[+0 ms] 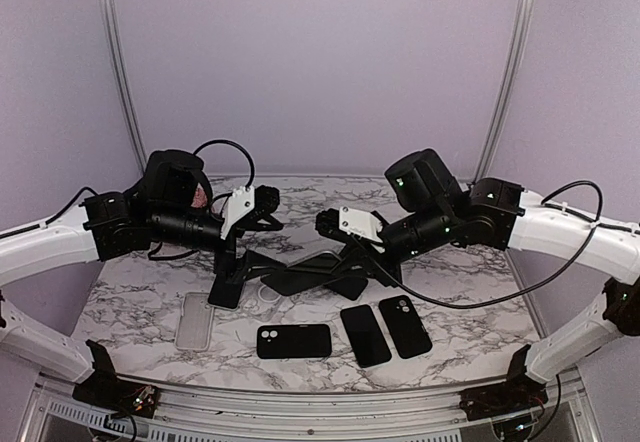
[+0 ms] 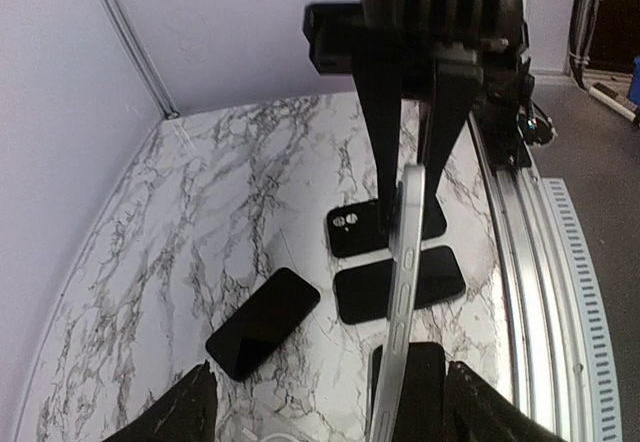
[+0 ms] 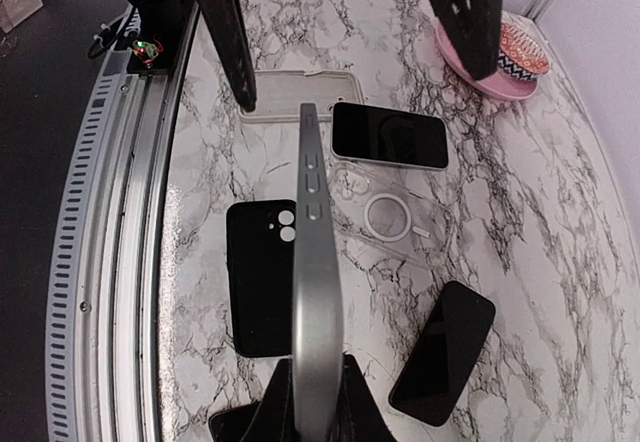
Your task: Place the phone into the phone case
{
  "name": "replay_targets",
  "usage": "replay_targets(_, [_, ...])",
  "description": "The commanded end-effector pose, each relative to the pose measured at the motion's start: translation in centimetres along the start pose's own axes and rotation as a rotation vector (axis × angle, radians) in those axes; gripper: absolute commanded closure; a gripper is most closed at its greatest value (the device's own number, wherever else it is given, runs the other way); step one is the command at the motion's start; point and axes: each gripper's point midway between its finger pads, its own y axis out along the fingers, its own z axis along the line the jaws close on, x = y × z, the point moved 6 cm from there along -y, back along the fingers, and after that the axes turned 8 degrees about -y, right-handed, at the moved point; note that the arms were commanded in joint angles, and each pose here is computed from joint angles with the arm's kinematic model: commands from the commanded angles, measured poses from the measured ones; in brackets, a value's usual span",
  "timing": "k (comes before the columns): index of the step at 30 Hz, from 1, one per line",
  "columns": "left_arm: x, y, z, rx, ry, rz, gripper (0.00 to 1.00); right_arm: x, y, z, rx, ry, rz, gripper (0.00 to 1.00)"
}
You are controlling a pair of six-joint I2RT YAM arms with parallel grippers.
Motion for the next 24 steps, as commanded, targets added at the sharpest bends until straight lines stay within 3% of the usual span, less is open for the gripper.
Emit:
replay_targets(1, [-2.6,0.9,-1.9,-0.173,-0.008,0.089,0.24,3.7,-2.5,-0.6,-0.038,-0.097,-0.114,1.0])
replay_targets(6, [-2.5,2.0,-1.9,-0.205,-0.05,0.099,0.46,4.4,-1.9,-0.6,-0.029,-0.117,-0.115,1.0])
replay_targets(9, [-2.5,2.4,-1.6,-0.167,-0.056,0.108,0.7,4.6,-1.5,-0.6,-0.014,-0.122,-0.121,1.0])
replay_targets(13, [-2.0,2.4,-1.6,-0.145,-0.077,0.084,0.96,4.8,-0.9,-0.6,-0.002,-0.125,-0.127,1.0])
replay_targets(16, [-1.7,1.8,-1.4,-0.092,-0.113,0.028,1.0,4.7,-0.7,-0.8,-0.024,-0.116,-0.132,1.0])
replay_targets(17, [-1.4,1.5,-1.1,-0.055,-0.121,-0.006,1.0,4.7,-0.7,-1.0,-0.045,-0.105,-0.135,0.93])
replay_targets(21, [-1.6,0.1,0.6,0.143,-0.2,-0.058,1.0,3.1,-0.8,-3.4,-0.254,-0.001,-0.124,0.14])
replay_targets(22, [-1.9,-0.3,1.4,0.212,-0.238,-0.066,1.0,2.5,-1.1,-4.5,-0.306,0.048,-0.14,0.03])
replay_targets(24, [-2.8,-1.3,3.3,0.384,-0.329,-0.061,1.0,1.1,-1.5,-6.7,-0.362,0.18,-0.171,0.01])
